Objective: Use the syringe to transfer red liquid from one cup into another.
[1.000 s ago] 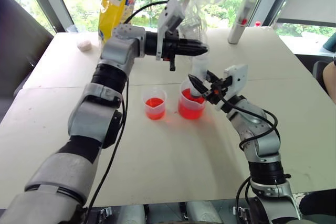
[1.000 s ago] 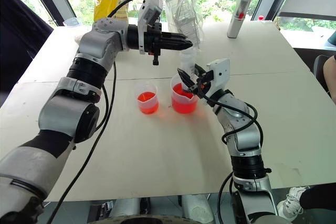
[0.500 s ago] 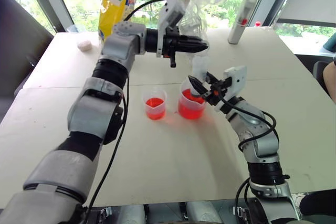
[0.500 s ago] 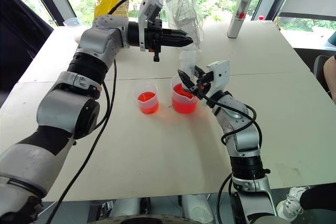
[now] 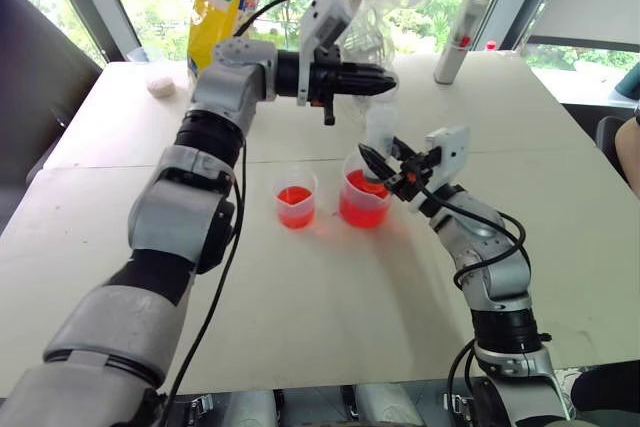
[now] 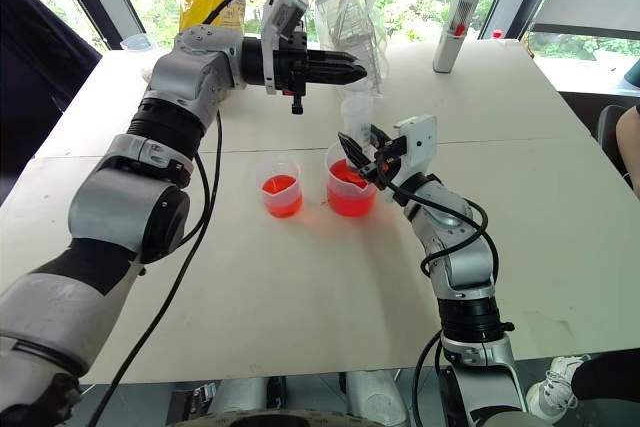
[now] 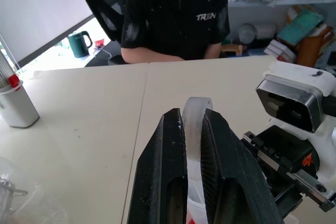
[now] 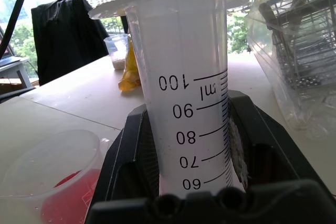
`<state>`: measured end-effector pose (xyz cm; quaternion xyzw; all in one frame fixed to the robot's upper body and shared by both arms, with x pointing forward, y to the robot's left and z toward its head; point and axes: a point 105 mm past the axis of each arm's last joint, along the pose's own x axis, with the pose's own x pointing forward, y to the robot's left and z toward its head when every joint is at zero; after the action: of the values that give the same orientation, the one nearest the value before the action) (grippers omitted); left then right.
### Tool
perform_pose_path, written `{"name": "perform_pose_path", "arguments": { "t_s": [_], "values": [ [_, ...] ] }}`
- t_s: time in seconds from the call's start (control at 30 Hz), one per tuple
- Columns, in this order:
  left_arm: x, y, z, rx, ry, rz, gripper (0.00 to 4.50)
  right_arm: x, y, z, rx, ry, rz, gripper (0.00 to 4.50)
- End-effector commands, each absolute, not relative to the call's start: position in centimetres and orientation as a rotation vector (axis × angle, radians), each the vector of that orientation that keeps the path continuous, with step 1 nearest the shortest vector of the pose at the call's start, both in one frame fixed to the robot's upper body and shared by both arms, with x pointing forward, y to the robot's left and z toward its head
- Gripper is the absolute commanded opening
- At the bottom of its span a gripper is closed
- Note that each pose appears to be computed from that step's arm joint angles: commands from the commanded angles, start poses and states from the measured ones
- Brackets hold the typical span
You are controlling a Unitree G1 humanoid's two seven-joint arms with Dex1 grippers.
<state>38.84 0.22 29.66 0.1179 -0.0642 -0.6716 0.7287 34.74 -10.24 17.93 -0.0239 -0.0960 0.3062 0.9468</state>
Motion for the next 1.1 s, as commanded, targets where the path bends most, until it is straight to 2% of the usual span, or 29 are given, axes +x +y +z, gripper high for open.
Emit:
{"name": "perform_pose_path", "arguments": {
  "t_s": [0.03, 0.1, 0.2, 0.4, 0.43, 0.8, 0.97, 1.1],
  "values": [
    [38.0, 0.8, 36.5, 0.284, -0.397, -1.399, 0.07, 33.6, -7.9, 16.3, -0.042, -0.14, 0.733, 1.39],
    [37.9, 0.8, 36.2, 0.286, -0.391, -1.412, 0.07, 33.6, -8.0, 16.6, -0.045, -0.15, 0.731, 1.39],
    [37.9, 0.8, 35.7, 0.288, -0.374, -1.424, 1.25, 33.6, -8.1, 17.2, -0.051, -0.169, 0.729, 1.39],
    [37.7, 1.9, 34.2, 0.311, -0.337, -1.453, 4.26, 33.6, -8.5, 18.4, -0.07, -0.211, 0.719, 1.39],
    [37.7, 2.1, 34.2, 0.306, -0.333, -1.455, 4.4, 33.6, -8.5, 18.5, -0.071, -0.214, 0.718, 1.39],
    [36.9, 9.4, 35.0, 0.253, -0.281, -1.375, 4.4, 33.9, -9.3, 18.9, -0.086, -0.222, 0.7, 1.39],
    [36.3, 11.8, 32.6, 0.303, -0.192, -1.34, 4.4, 34.0, -9.6, 20.3, -0.095, -0.261, 0.689, 1.39],
    [36.0, 13.0, 30.3, 0.335, -0.119, -1.31, 4.4, 33.8, -9.7, 23.6, -0.12, -0.347, 0.687, 1.39]
  ]
}}
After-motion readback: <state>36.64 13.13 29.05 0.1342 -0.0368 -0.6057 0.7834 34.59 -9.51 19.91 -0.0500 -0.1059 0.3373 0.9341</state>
